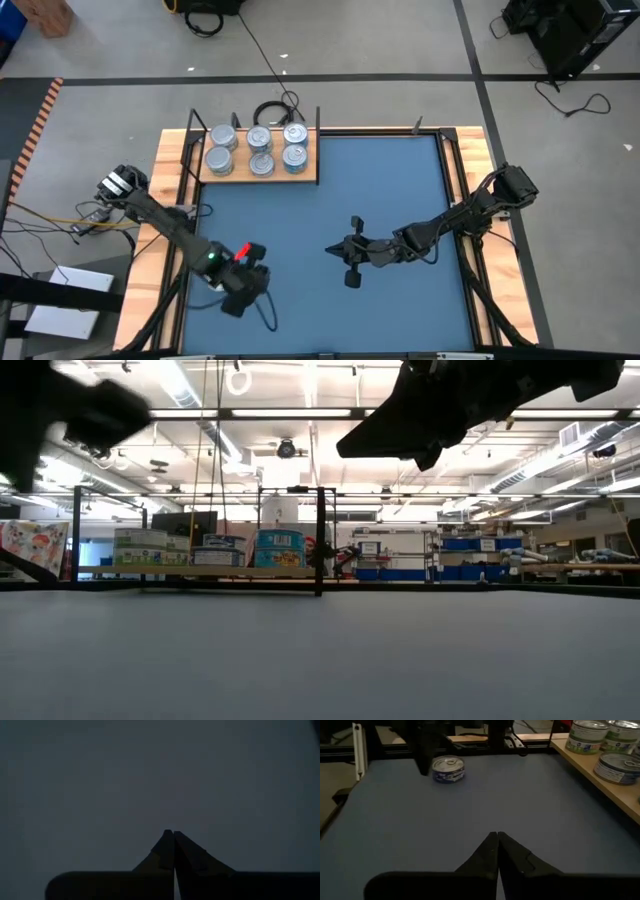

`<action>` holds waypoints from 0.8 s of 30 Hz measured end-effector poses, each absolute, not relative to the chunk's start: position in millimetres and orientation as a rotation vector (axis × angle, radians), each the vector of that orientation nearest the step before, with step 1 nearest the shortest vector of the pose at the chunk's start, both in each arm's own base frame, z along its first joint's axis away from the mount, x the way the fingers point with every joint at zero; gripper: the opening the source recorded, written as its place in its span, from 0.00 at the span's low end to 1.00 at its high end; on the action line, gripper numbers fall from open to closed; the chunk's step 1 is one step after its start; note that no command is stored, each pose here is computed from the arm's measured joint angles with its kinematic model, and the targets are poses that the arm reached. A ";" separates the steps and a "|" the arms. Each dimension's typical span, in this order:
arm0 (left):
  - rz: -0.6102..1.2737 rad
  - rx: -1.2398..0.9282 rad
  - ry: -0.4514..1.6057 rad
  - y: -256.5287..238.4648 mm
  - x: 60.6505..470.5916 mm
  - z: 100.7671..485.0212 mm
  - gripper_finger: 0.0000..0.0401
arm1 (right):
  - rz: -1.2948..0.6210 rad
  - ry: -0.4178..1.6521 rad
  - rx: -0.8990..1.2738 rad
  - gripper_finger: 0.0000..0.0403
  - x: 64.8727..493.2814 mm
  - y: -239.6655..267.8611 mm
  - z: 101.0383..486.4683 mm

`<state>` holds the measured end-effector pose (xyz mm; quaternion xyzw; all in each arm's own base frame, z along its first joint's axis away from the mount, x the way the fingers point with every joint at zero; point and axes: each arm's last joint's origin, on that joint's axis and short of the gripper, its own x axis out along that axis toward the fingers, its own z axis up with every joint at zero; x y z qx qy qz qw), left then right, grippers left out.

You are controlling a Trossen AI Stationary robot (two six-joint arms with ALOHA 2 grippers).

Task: Stack canned seafood by type on shelf
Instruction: Stack the blue tuna can on top of the blue tuna can on the shelf

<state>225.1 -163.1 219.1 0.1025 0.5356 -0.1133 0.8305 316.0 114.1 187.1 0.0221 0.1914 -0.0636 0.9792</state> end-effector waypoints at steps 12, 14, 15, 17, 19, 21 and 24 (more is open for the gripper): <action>-0.169 -0.109 1.299 -198.0 187.8 216.0 0.10 | -0.118 0.390 -0.013 0.04 316.0 113.9 187.0; -0.152 -0.138 1.305 -201.8 184.0 215.6 0.15 | -0.116 0.391 -0.030 0.05 316.2 113.5 187.0; -0.143 -0.154 1.306 -203.3 182.5 215.7 0.18 | -0.115 0.392 -0.037 0.05 316.3 113.1 187.0; -0.127 -0.189 1.304 -205.9 180.7 216.0 0.23 | -0.114 0.393 -0.053 0.05 316.5 112.5 186.9; -0.114 -0.228 1.301 -208.9 179.0 216.4 0.28 | -0.113 0.394 -0.059 0.05 316.6 112.4 186.9; -0.106 -0.265 1.296 -212.2 177.3 216.8 0.32 | -0.111 0.394 -0.071 0.05 316.6 112.4 186.9; -0.087 -0.284 1.311 -216.9 173.1 214.2 0.36 | -0.107 0.395 -0.093 0.04 316.6 112.3 186.9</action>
